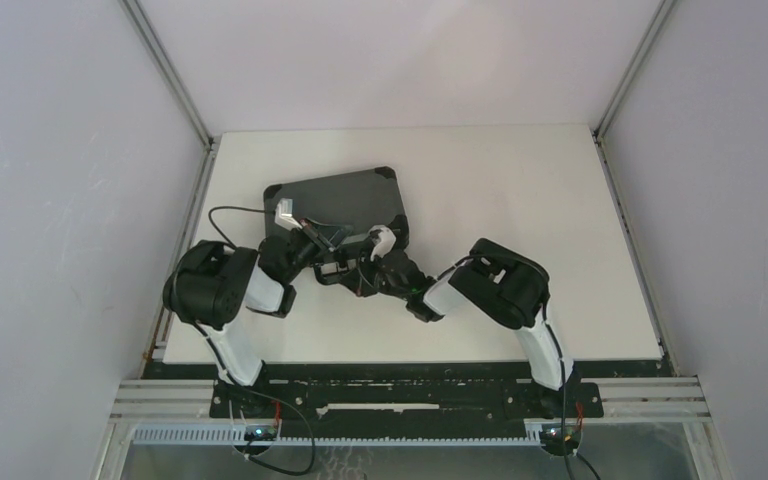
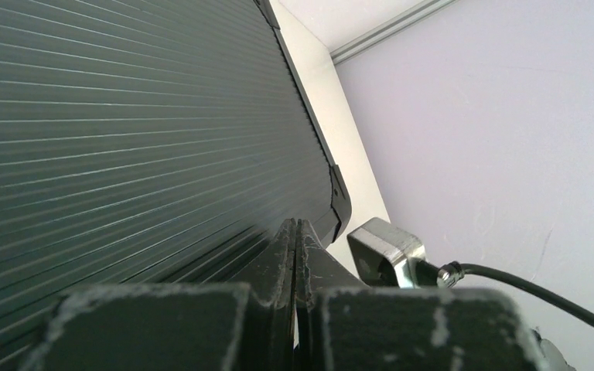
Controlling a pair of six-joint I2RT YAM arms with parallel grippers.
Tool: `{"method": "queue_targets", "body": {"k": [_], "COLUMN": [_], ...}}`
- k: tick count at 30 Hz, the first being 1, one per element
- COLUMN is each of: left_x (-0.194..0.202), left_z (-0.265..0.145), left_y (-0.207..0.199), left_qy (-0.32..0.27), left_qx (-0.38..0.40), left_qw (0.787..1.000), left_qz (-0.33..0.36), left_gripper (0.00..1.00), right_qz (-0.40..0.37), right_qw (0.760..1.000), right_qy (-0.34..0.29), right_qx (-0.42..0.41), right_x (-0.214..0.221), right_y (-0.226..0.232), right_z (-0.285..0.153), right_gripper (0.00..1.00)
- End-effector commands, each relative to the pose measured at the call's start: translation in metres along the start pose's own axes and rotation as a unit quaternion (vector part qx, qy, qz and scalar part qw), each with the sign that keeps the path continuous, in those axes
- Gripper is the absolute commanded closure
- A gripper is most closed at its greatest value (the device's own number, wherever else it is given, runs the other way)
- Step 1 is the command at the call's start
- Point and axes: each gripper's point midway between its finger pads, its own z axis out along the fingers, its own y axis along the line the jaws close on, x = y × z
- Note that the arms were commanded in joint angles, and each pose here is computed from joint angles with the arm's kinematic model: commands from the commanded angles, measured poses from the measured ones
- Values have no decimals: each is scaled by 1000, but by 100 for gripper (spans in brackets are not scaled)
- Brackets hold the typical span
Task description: Pack up texas hold em set
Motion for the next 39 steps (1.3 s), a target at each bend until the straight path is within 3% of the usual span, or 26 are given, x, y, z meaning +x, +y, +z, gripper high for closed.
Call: {"method": "queue_targets", "body": {"k": [1,6,10,13,19,26,39], "left_x": [50,51,53,55,55,54,40], "left_z": [-40,-41,-43,-43,-40,-44,-55], "left_y": [111,114,117,119,119,116,76], "left_qy": [63,63,64,68,67,64,31], "left_qx": [-214,-218,-223,-225,-222,-218,-157], "left_qw": [974,973,972,971,972,973,987], "left_qz": [-37,-38,-38,-41,-42,-41,-18], "left_gripper": [100,100,100,100,100,100,100], "right_qz": [-30,-35,-53,-30,-63,-83,-112], "right_qw": [996,996,993,993,991,993,989], "right_qy": [-75,-78,-101,-111,-114,-80,-79], "right_qx": [25,6,16,-27,-4,28,45], "right_x": [-58,-80,-132,-159,-138,-121,-128], "right_y": [-10,-4,-16,-8,0,-11,-7], "right_z": [4,19,40,41,23,39,45], "right_gripper": [100,100,100,100,100,100,100]}}
